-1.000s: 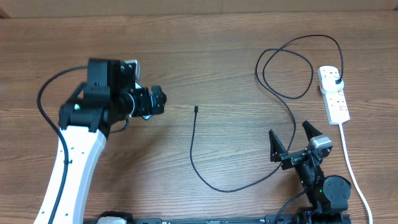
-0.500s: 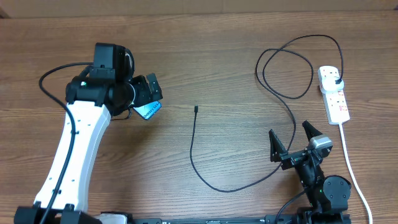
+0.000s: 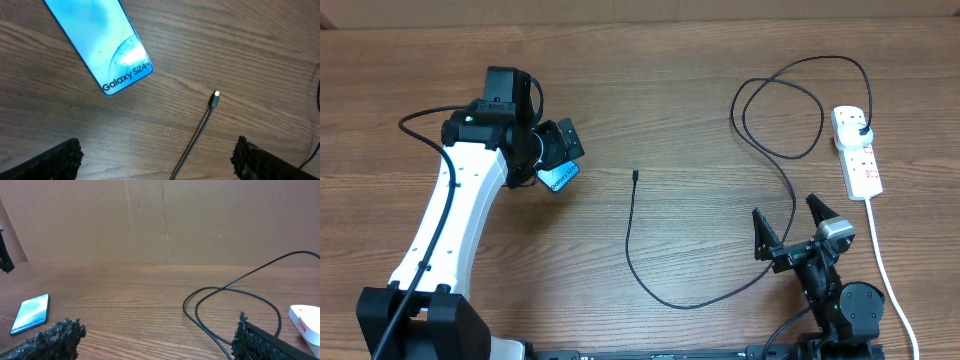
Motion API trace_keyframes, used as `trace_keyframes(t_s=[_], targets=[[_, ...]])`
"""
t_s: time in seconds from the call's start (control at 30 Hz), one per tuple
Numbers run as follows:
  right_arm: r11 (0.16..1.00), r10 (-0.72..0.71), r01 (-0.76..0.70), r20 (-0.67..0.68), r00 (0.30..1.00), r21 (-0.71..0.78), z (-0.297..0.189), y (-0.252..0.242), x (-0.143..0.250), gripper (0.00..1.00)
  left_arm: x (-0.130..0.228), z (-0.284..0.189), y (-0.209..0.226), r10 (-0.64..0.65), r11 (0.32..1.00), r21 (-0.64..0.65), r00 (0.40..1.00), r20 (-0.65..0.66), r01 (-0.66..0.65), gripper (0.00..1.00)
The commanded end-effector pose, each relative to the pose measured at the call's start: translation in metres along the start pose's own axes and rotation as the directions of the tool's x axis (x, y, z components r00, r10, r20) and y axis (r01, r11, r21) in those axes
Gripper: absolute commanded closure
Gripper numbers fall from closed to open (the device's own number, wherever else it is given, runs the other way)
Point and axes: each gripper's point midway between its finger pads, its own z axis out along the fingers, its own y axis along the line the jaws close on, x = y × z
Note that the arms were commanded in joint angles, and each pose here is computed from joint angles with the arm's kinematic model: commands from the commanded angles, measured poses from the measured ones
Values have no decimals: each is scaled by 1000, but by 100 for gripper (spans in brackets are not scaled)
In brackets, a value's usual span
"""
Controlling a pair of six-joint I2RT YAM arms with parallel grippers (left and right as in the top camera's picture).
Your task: Plug charger to phone and switch on socket
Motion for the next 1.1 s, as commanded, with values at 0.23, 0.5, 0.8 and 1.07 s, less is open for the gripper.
trace_keyframes(t_s=[0.23, 0.5, 0.8, 1.07], targets=[[1000, 5, -5, 5, 1000, 6, 0, -1, 2, 0, -6, -5, -3, 7, 1000, 13, 1000, 16, -7, 0], [1000, 5, -5, 5, 1000, 6, 0, -1, 2, 0, -7, -5, -1, 9, 1000, 3, 1000, 21, -9, 3], [1000, 5, -5, 5, 1000, 6, 0, -1, 2, 0, -11, -7, 22, -140, 988, -63, 990, 32, 142, 1], [1000, 6, -6, 5, 1000, 6, 0, -1, 2, 0, -17, -9, 35, -195, 978, -68, 980, 38, 197, 0]])
